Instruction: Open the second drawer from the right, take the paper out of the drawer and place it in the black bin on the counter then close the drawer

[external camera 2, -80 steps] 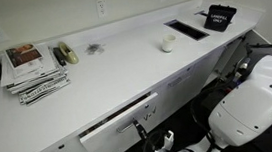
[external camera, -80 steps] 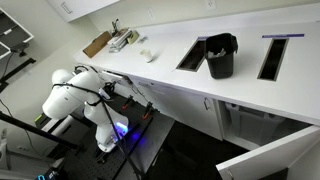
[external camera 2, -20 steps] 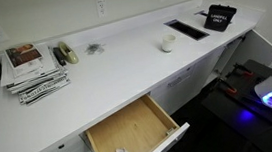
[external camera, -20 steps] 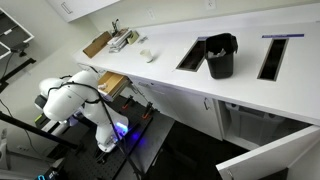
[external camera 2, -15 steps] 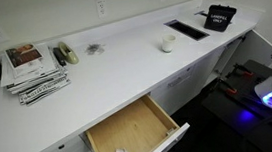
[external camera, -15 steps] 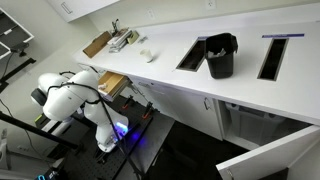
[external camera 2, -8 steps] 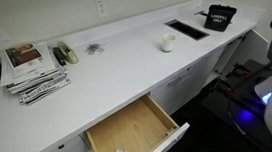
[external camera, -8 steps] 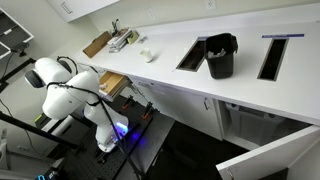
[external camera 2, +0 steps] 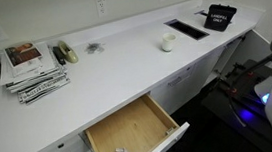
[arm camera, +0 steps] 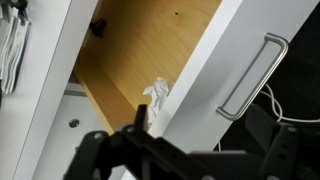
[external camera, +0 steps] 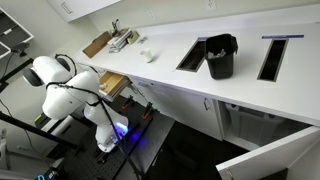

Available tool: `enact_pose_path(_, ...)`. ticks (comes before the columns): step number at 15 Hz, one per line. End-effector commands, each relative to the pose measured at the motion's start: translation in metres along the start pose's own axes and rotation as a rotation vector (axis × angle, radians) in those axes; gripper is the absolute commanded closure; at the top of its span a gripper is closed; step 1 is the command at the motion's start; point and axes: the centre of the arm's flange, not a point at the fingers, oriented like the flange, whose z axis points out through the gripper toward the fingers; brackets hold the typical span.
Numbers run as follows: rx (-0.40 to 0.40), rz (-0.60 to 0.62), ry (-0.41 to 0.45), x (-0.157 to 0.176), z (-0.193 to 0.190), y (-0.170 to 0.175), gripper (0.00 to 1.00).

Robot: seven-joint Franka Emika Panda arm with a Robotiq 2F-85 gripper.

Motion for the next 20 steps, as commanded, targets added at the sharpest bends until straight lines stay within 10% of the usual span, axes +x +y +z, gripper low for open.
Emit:
enact_pose_path(1,0.088,0.149,0.047,-0.017,-0.011,0.039,0.00)
enact_pose_path(9,0.419,0.481,0.079,-0.089,-0.025,0.172,0.00)
enact_pose_path(13,0.598,0.641,0.092,-0.111,0.022,0.182,0.00)
enact_pose_path(19,0.541,0.811,0.431,-0.109,0.093,0.143,0.00)
enact_pose_path(20,0.563,0.760,0.360,-0.096,0.079,0.168,0.00)
